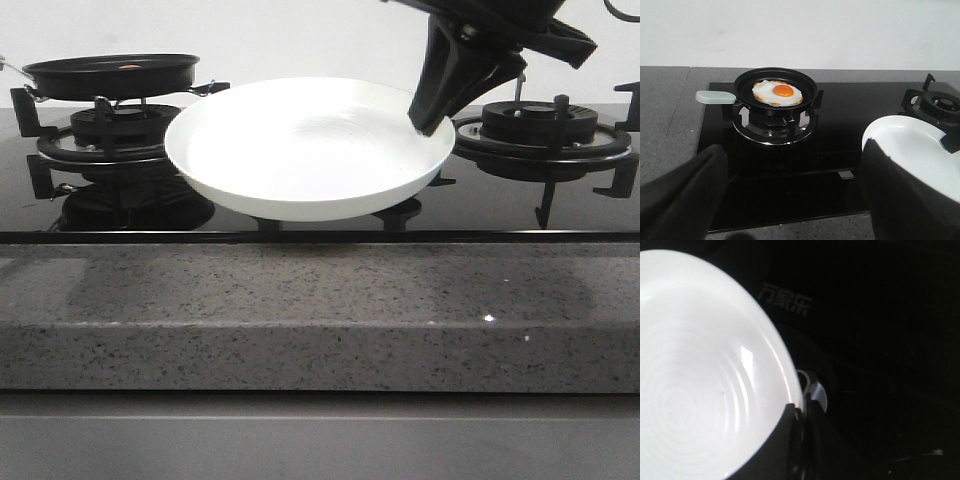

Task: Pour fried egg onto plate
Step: 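Lift the white plate with the right gripper toward the frying pan, then reach the left gripper to the pale green pan handle and grasp it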

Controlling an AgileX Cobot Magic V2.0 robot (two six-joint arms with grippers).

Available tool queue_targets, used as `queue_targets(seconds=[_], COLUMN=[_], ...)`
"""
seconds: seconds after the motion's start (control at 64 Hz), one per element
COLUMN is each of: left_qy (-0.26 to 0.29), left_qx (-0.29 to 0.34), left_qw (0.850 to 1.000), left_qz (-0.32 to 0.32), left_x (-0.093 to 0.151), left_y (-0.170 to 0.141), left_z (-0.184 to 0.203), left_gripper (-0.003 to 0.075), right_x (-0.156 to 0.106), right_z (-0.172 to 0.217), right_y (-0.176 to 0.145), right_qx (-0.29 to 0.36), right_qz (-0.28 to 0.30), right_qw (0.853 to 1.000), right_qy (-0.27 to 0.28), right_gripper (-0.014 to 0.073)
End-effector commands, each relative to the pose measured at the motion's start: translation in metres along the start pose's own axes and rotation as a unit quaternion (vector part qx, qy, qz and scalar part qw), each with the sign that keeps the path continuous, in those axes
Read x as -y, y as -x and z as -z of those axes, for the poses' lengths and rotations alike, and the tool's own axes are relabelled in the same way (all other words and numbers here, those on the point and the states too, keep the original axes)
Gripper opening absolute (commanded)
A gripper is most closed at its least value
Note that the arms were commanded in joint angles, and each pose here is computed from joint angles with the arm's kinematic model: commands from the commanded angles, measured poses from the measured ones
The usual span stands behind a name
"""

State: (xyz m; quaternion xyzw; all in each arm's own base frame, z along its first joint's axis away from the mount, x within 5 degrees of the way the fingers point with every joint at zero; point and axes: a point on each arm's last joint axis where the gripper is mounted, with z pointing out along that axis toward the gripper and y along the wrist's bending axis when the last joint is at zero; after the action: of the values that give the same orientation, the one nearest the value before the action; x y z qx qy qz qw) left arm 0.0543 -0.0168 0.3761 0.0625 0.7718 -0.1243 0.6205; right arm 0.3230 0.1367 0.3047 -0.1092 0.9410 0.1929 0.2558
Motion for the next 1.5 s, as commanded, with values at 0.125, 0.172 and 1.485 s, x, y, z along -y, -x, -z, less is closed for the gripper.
queue_targets(seconds=[0.125,0.172,1.485], left_qy=[-0.01,-0.01,0.101], left_qx=[0.051,0.051,-0.22], left_qw=[0.999,0.999,0.969], left_qz=[0.003,0.003,0.057], left_x=[0.002,0.002,-0.042], left_y=[0.017,0.017,0.016], left_z=[0.002,0.002,-0.154], left_gripper=[0.0545,0.0545,0.0547], right_x=[-0.007,-0.007,-0.007], right_z=[0.02,0.02,0.02], right_y=[0.01,0.01,0.01], right_qx=[0.053,0.053,0.053], right_qz=[0.005,0.005,0.005], right_qw=[0.998,0.998,0.998], right_qy=[0.011,0.011,0.011], right_gripper=[-0.0054,-0.0054,-0.0054])
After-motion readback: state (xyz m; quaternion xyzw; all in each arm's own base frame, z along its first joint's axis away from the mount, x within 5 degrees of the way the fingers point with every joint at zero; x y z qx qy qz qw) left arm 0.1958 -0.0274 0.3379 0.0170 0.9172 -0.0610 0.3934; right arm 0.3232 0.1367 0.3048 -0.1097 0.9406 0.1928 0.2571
